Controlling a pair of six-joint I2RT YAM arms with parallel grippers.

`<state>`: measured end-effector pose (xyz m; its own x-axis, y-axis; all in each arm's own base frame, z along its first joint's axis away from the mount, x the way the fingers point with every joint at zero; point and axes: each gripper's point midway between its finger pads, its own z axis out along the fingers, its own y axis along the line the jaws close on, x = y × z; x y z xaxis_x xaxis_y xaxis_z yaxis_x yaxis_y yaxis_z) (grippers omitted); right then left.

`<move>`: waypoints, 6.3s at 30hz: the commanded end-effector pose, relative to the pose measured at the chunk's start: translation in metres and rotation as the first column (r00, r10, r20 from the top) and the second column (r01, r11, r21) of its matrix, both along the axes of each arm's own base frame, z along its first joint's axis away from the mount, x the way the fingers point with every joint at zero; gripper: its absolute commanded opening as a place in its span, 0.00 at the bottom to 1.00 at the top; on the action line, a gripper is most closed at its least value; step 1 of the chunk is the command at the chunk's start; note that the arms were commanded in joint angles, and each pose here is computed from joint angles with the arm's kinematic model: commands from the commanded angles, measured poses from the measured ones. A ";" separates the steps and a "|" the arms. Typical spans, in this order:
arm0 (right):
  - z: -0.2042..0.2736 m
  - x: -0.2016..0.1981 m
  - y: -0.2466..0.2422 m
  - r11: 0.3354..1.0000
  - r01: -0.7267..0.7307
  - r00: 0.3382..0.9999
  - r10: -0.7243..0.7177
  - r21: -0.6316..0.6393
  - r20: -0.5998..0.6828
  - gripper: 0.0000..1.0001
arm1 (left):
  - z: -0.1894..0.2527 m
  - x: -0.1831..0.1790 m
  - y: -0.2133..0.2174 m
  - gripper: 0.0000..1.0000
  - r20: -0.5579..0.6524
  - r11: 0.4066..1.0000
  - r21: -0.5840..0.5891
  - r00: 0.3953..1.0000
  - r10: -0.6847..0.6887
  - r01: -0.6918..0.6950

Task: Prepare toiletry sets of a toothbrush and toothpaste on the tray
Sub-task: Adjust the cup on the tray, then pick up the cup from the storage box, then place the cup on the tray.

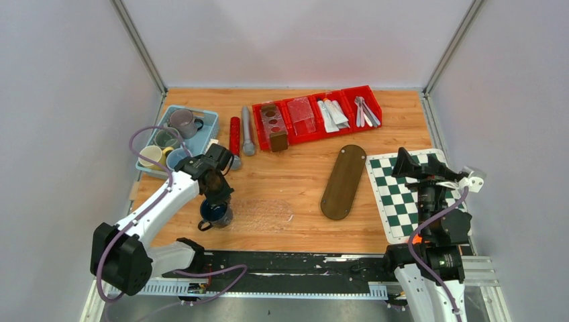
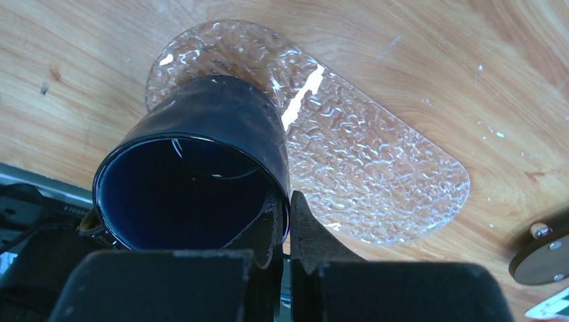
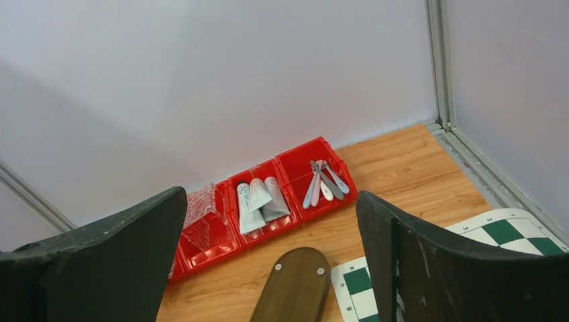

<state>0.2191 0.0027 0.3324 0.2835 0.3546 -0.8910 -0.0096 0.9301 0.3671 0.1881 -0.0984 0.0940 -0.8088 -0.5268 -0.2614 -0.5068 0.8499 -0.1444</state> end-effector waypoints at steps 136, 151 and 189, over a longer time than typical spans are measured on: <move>0.015 -0.014 0.016 0.994 -0.069 0.992 0.078 -0.090 0.100 1.00 | 0.115 0.342 0.253 0.00 0.501 0.921 0.334 0.865 0.005 -0.199; 0.019 -0.018 0.016 0.994 -0.071 0.989 0.081 -0.088 0.120 1.00 | 0.191 0.330 0.153 0.00 0.559 0.808 0.524 0.608 -0.564 0.268; 0.018 -0.016 0.018 0.992 -0.082 0.989 0.093 -0.091 0.117 1.00 | 0.073 0.090 -0.070 0.08 0.316 0.061 0.479 -0.107 -0.943 0.876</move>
<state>0.2038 0.0173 0.3428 0.3390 0.3076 -0.8891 -0.1044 0.9515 0.2894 0.2800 -0.1663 0.1562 -0.3084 0.6352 -0.7081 0.8700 0.4894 0.0601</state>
